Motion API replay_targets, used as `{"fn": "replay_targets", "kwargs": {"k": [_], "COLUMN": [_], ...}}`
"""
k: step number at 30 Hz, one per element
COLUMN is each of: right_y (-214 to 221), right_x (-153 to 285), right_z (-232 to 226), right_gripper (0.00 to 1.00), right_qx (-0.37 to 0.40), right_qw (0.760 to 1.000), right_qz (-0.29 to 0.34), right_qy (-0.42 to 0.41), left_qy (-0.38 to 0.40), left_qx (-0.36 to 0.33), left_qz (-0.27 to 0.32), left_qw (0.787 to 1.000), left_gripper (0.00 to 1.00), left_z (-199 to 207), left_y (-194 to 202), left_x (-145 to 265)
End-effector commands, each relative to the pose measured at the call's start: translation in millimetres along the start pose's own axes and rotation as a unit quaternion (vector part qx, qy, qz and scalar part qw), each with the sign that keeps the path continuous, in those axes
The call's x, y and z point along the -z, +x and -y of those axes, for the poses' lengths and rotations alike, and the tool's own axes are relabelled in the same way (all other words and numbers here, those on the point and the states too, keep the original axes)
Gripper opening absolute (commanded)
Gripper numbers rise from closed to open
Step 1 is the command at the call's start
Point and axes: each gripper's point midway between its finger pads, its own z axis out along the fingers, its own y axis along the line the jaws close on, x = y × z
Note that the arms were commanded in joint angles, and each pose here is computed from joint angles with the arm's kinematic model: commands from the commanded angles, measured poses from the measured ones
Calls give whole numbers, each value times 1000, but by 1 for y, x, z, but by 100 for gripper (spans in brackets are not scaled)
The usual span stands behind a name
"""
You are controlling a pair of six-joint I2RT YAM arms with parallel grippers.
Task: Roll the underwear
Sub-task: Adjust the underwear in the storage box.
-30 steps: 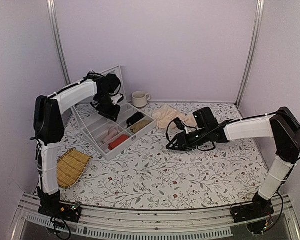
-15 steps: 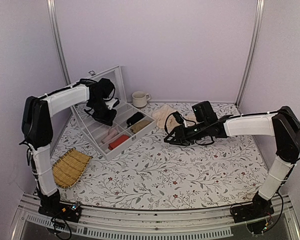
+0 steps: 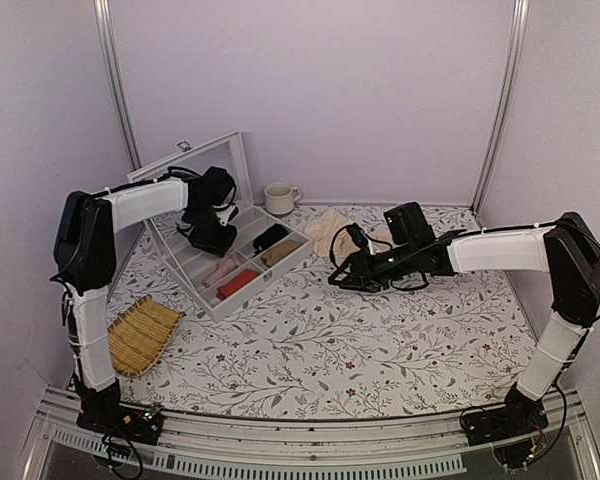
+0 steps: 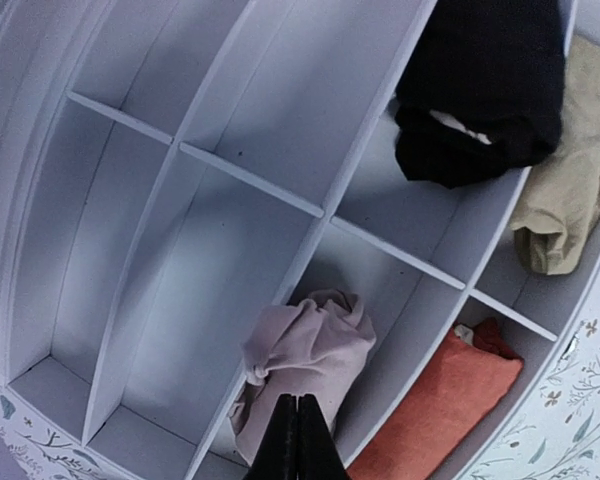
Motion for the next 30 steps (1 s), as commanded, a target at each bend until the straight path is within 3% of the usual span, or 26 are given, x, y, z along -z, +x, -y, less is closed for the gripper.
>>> {"fn": "replay_targets", "kwargs": {"k": [1,12,30], "right_y": [-5,-5,-2], "right_x": [-5,-8,-12], "right_z": [4,4,9], "right_gripper": [44,44,44], "right_qx": [-7,-6,-14], "right_qw": [1000,1000,1000], "right_qz": [-1,-5,-8], "right_qy": [7,4,3], "left_qy": [-32,-64,-39], "left_qx": [12,13,-39], "left_qz": [-3,-18,-23], "left_qw": [999,998,998], "left_gripper": [0,0,0], "left_z": [-10,-17,24], "left_y": [-3,0,13], "left_x": [-15,-40,-58]}}
